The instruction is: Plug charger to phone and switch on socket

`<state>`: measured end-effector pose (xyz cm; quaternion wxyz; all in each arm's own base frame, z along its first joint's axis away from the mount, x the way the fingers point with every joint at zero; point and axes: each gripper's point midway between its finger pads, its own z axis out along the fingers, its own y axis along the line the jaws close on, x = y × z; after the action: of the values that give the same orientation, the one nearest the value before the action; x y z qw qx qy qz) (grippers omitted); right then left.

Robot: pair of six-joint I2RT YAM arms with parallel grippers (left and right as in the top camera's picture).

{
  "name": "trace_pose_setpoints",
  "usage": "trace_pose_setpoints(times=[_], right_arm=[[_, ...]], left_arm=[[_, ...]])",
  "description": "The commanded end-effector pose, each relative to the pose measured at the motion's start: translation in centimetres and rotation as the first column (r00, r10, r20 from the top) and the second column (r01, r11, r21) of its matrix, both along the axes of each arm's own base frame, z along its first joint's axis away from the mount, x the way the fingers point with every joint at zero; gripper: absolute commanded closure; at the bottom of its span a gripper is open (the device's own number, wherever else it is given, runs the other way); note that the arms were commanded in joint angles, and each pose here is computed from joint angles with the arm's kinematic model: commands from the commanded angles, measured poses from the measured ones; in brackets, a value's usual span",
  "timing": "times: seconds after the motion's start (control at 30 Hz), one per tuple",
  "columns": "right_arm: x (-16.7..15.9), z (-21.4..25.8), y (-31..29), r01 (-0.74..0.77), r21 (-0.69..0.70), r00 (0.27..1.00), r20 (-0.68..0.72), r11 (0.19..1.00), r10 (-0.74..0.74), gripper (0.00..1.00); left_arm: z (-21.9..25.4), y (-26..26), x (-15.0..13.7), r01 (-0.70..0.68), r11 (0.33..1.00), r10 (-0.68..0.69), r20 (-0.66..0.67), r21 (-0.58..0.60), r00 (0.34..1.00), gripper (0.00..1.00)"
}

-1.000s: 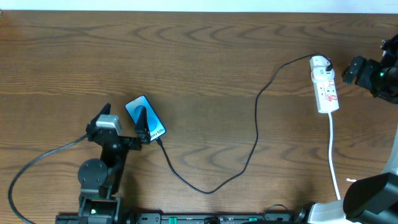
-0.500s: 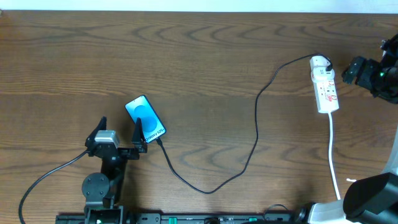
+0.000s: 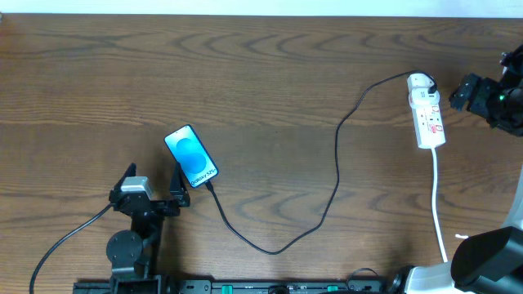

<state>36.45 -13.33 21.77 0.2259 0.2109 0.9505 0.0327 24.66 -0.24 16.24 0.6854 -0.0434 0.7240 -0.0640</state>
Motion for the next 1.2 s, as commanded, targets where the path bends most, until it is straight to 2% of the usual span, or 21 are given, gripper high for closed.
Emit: trace_pose_setpoints(times=[0.0, 0.07, 0.5, 0.7, 1.17], right_arm=[[0.1, 0.9, 0.0, 0.010, 0.002, 1.000, 0.024, 1.000, -0.010, 0.01], [0.1, 0.9, 0.0, 0.010, 0.002, 1.000, 0.024, 1.000, -0.010, 0.01], [0.1, 0.9, 0.0, 0.009, 0.002, 1.000, 0.024, 1.000, -0.010, 0.01], [0.1, 0.9, 0.0, 0.010, 0.002, 1.000, 0.024, 1.000, -0.010, 0.01], [0.1, 0.9, 0.0, 0.010, 0.002, 1.000, 0.024, 1.000, -0.010, 0.01]], left_arm=[[-1.6, 0.0, -0.2, 0.001, 1.000, -0.003, -0.062, -0.030, 0.998, 0.05], [-2.4, 0.3, -0.3, -0.025, 0.998, 0.019, -0.097, -0.059, 0.995, 0.05], [-2.4, 0.4, -0.3, -0.030, 0.997, 0.023, -0.096, -0.068, 0.995, 0.05], [-2.5, 1.0, -0.3, -0.079, 0.985, 0.064, -0.103, -0.150, 0.993, 0.05], [-2.5, 1.3, -0.3, -0.086, 0.994, 0.079, -0.104, -0.068, 0.992, 0.05]])
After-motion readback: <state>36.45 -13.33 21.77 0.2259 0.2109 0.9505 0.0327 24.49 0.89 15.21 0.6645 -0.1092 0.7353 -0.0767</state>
